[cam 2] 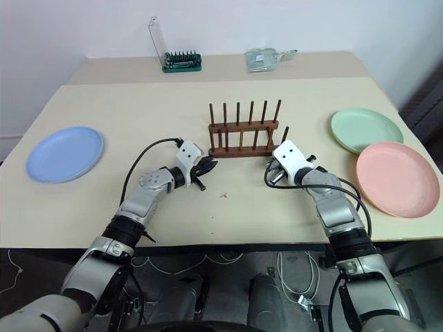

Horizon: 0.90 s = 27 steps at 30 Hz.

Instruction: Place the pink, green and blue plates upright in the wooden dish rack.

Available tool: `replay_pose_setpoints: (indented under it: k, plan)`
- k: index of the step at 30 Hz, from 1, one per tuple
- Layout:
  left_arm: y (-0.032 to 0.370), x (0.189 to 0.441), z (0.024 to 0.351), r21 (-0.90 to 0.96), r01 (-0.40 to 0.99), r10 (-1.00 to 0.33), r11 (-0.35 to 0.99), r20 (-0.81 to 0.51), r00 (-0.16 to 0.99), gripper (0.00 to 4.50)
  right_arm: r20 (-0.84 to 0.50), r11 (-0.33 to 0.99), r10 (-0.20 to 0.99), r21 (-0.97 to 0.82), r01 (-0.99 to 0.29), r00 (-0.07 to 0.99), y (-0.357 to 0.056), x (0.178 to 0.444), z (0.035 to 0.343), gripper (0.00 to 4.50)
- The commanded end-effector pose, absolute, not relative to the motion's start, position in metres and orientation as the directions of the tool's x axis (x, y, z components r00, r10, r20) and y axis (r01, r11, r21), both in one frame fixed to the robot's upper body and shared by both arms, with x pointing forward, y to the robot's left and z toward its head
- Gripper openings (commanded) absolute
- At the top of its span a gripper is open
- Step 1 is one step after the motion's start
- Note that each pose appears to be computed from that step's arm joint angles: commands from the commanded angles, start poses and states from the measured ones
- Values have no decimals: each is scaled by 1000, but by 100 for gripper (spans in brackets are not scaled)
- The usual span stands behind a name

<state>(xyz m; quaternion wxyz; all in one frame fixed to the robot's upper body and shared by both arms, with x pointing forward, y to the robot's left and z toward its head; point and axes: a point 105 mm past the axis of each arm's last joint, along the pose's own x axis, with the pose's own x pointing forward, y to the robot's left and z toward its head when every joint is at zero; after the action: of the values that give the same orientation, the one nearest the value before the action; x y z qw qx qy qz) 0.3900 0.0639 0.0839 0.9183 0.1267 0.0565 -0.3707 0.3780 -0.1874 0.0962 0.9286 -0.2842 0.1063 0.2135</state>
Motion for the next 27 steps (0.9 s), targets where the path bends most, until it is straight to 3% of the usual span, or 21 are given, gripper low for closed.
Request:
replay_pose_setpoints:
  k: [1, 4, 7, 10, 13, 15, 19, 27]
  plan:
    - [81, 391, 76, 189, 659, -625, 728, -210, 751, 74, -302, 736, 340, -504, -452, 891, -194, 369, 104, 6]
    - [79, 387, 94, 186, 673, -662, 716, -126, 739, 74, -276, 743, 334, -512, -432, 901, -208, 356, 121, 6]
    - [66, 370, 113, 168, 754, -759, 636, -45, 650, 74, -227, 790, 349, -451, -416, 909, -224, 330, 147, 86]
    - [40, 336, 122, 130, 883, -889, 450, -25, 457, 74, -179, 821, 316, -441, -363, 932, -244, 303, 166, 226]
    - [18, 301, 115, 136, 962, -964, 235, -91, 248, 74, -161, 868, 175, -440, -230, 971, -283, 283, 174, 382]
    - [10, 294, 112, 111, 978, -975, 177, -114, 189, 74, -202, 864, 94, -470, -180, 975, -303, 272, 169, 382]
    - [1, 295, 116, 121, 984, -984, 132, -103, 145, 74, -278, 860, 40, -480, -175, 960, -310, 254, 151, 382]
    - [-2, 296, 118, 134, 987, -989, 93, -100, 107, 74, -353, 827, -206, -562, -31, 913, -348, 251, 119, 382]
